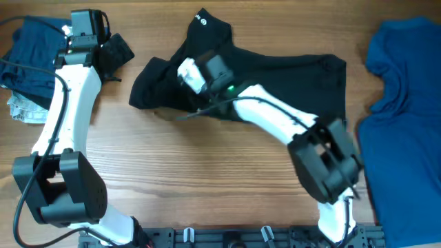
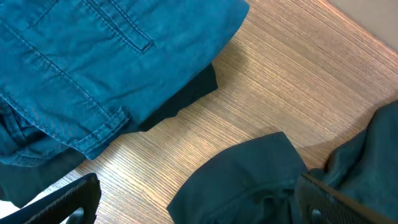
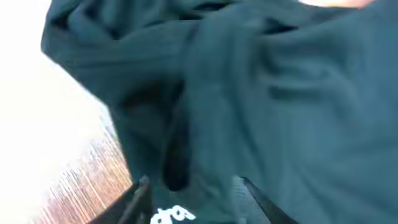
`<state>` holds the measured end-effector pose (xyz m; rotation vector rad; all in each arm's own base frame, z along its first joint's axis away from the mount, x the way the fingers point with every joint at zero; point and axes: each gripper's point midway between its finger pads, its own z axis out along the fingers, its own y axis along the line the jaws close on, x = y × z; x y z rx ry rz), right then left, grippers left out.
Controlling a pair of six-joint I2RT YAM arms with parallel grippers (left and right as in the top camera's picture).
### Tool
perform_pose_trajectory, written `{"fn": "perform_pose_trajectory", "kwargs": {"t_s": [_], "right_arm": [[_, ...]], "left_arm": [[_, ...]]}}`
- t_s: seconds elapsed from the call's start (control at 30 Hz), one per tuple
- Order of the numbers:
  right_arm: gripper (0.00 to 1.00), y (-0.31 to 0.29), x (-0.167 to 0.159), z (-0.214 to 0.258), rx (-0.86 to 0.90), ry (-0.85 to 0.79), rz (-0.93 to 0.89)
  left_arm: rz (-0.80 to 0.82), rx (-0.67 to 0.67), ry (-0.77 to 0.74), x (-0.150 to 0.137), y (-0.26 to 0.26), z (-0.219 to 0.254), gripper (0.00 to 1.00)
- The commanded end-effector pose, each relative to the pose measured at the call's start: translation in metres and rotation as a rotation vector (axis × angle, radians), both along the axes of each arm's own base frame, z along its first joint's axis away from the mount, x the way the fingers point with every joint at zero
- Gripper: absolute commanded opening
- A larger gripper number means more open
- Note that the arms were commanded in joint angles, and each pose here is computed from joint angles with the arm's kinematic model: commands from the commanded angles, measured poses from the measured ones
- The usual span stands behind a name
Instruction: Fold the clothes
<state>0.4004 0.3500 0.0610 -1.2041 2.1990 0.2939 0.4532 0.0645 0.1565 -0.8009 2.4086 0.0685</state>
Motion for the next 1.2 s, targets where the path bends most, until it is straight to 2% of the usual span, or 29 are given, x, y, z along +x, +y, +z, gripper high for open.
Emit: {"fn": "perform_pose_trajectory", "kwargs": {"t_s": [0.0,0.1,0.17,0.33,0.43,0.5,0.57,0.6,0.7,0.8,1.03,1.1,1.17], "right_arm": [[0.51,0.014,-0.002,-0.004,-0.099,-0.116,0.067],[0.54,0.015,0.0,-0.014,-0.118,-0.124,0.074],[0.59,0.012,0.0,-0.04,-0.185,-0.128,0.121],[0.6,0.009,0.008,-0.043,-0.208,-0.16,0.104],[0.49,0.009,0.01,-0.042,-0.207,-0.167,0.098],[0.34,0.004,0.019,-0.038,-0.231,-0.208,0.061],[0.11,0.0,0.026,-0.034,-0.25,-0.242,0.029],[0.04,-0.002,0.029,-0.033,-0.257,-0.254,0.015],[0.04,-0.016,0.05,-0.02,-0.245,-0.304,-0.119],[0.04,-0.028,0.066,-0.013,-0.159,-0.271,-0.224],[0.05,-0.047,0.09,-0.018,-0.037,-0.207,-0.214],[0.2,-0.047,0.096,-0.025,-0.01,-0.205,-0.209],[0.27,-0.047,0.1,-0.037,0.004,-0.2,-0.227]], "left_arm": [[0.007,-0.004,-0.021,0.002,0.003,0.008,1.0],[0.007,-0.004,-0.021,0.002,0.003,0.008,1.0],[0.007,-0.004,-0.021,0.002,0.003,0.008,1.0],[0.007,-0.004,-0.021,0.002,0.003,0.008,1.0],[0.007,-0.004,-0.021,0.002,0.003,0.008,1.0],[0.007,-0.004,-0.021,0.002,0.003,0.008,1.0],[0.007,-0.004,-0.021,0.002,0.003,0.008,1.0],[0.007,-0.004,-0.021,0.002,0.003,0.008,1.0],[0.007,-0.004,-0.021,0.002,0.003,0.008,1.0],[0.007,-0.004,-0.021,0.002,0.003,0.008,1.0],[0.007,-0.004,-0.021,0.002,0.003,0.008,1.0],[0.007,-0.004,-0.021,0.002,0.003,0.008,1.0],[0.007,-0.004,-0.021,0.002,0.003,0.008,1.0]]}}
